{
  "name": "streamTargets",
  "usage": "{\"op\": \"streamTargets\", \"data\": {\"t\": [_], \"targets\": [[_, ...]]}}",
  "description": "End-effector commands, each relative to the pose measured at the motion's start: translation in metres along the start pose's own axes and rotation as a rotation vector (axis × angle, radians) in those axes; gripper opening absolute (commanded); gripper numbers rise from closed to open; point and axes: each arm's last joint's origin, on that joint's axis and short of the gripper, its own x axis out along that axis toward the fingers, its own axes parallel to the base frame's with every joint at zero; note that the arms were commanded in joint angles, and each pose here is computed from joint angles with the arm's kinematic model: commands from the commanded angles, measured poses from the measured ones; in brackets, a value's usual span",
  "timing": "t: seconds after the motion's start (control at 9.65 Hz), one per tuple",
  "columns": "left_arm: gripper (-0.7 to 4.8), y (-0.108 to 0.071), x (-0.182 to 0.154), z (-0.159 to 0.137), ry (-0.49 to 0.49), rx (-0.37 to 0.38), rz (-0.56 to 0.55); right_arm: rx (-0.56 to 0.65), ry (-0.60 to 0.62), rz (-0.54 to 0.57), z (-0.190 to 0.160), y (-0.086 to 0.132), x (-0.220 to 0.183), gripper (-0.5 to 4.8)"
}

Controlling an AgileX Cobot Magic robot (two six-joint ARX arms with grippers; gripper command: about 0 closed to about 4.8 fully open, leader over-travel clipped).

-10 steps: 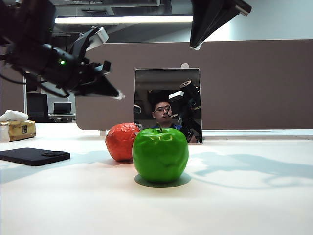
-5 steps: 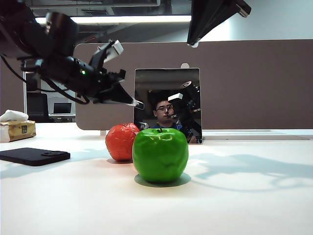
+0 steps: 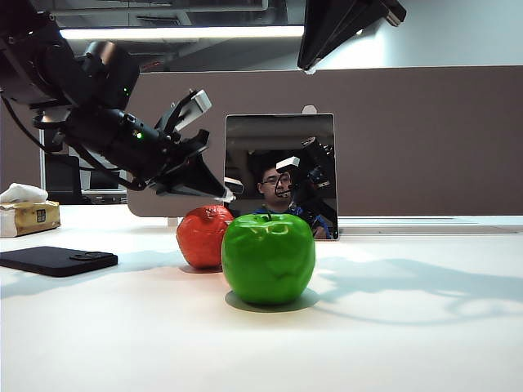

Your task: Move all the fruits on the tabletop near the face of the Rubik's cube that has the color most similar to each fruit.

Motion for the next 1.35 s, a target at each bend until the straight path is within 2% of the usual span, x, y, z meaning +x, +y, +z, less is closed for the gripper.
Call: {"op": "streamTargets", "data": {"t": [0.1,0.41,0.73,0.83,0.93,1.04,1.14,1.24,1.35], "targets": [[-0.05,-0.002,0.0,-0.007,0.076,-0.054,-0.038,-0.005,-0.022,0.007,0.001,0.002,-0.003,-0.01],[-0.05,-0.005,-0.003,-0.013,0.146,-0.099,-0.047,-0.008,-0.015,0.009,0.001,0.003,-0.003,-0.01],[-0.05,-0.006,-0.007,-0.012,0.167,-0.105,-0.045,-0.007,-0.014,0.01,0.001,0.003,-0.003,-0.01],[-0.05,-0.008,-0.012,-0.011,0.203,-0.107,0.009,-0.007,-0.009,0.01,0.0,0.004,-0.003,-0.01],[-0.05,-0.014,-0.027,-0.002,0.246,-0.074,0.072,-0.005,0.009,0.013,-0.002,0.005,-0.003,-0.01],[-0.05,-0.015,-0.029,-0.003,0.258,-0.079,0.072,-0.005,0.009,0.012,-0.002,0.005,-0.003,-0.01],[-0.05,-0.017,-0.032,-0.004,0.295,-0.046,0.066,-0.001,0.027,0.011,-0.003,0.005,-0.003,-0.01],[-0.05,-0.014,-0.029,0.011,0.15,0.06,0.073,0.002,0.042,0.012,-0.005,0.005,-0.003,-0.01],[-0.05,-0.015,-0.029,0.012,0.136,0.065,0.059,0.002,0.041,0.012,-0.005,0.005,-0.003,-0.01]]}}
